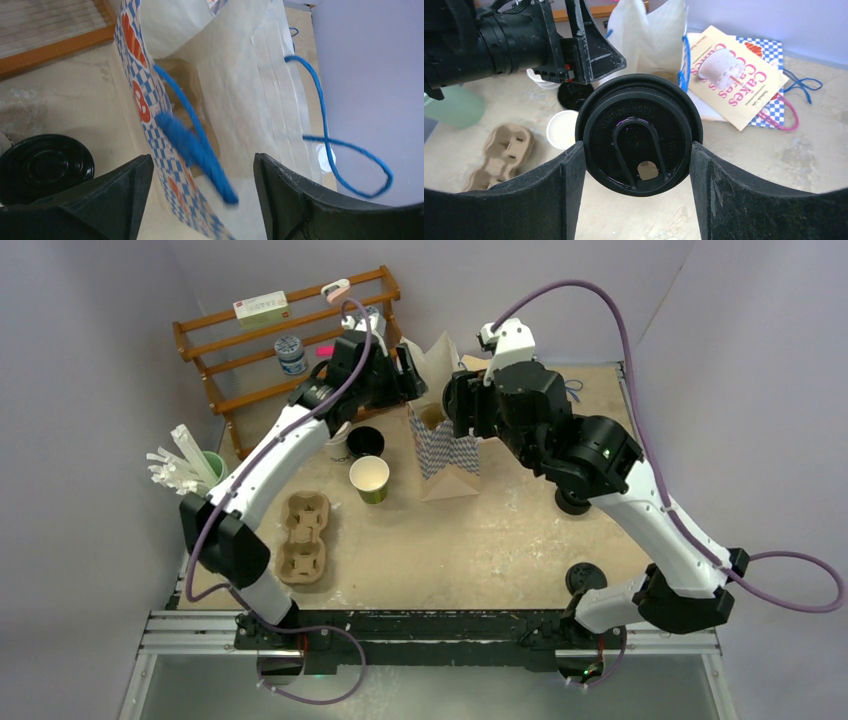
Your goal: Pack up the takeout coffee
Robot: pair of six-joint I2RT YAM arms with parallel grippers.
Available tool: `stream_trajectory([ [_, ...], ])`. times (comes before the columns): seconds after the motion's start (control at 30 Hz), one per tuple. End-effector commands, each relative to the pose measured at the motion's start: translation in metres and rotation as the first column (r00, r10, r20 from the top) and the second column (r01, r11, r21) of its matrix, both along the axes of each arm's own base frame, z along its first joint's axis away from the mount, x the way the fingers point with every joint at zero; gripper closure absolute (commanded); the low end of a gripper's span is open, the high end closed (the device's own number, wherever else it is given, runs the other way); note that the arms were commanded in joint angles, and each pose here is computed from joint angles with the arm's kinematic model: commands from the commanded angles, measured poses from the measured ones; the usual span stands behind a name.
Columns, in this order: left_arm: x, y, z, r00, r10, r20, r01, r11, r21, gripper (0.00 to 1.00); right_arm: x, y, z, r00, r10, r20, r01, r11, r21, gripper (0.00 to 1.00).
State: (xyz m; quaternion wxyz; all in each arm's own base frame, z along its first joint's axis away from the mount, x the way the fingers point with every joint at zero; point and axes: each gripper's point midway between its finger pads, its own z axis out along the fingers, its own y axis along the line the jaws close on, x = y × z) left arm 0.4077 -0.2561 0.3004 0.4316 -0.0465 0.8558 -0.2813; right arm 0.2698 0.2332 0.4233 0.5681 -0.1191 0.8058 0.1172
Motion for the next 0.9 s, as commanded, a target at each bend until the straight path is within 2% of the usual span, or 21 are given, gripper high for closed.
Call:
stream_trajectory([
  [0.0, 0.028, 0.002, 0.014, 0.998, 0.053, 0.042, -0.055, 0.998, 0.037, 0.25, 0.024, -0.003, 0.017, 0.997, -0.044, 0.068, 0.045, 0.999, -0.020, 0.68],
  [0.1, 0.035, 0.002, -0.005, 0.998, 0.059, -0.008, -0.058, 0.994, 0.087, 0.33, 0.038, 0.009, 0.016, 0.996, -0.045, 0.080, 0.048, 0.998, -0.029, 0.68],
  [0.4, 0.009, -0.004, -0.016, 0.994, -0.041, -0.098, 0.051, 0.993, 0.104, 0.85, 0.076, 0.022, 0.003, 0.993, -0.109, 0.034, 0.109, 0.994, -0.020, 0.70],
  [0.5, -0.004, -0.009, -0.016, 0.987, -0.094, -0.129, 0.104, 0.992, 0.073, 0.97, 0.083, 0.020, -0.003, 0.994, -0.107, 0.010, 0.107, 0.994, -0.006, 0.70],
  [0.53, -0.009, -0.012, -0.014, 0.985, -0.111, -0.135, 0.120, 0.991, 0.058, 1.00, 0.085, 0.020, -0.004, 0.995, -0.102, 0.001, 0.102, 0.995, -0.004, 0.70],
  [0.87, -0.066, -0.049, 0.000, 0.951, -0.249, -0.184, 0.230, 0.966, -0.120, 1.00, 0.076, 0.009, -0.050, 0.977, -0.084, -0.196, 0.085, 0.996, -0.003, 0.71],
])
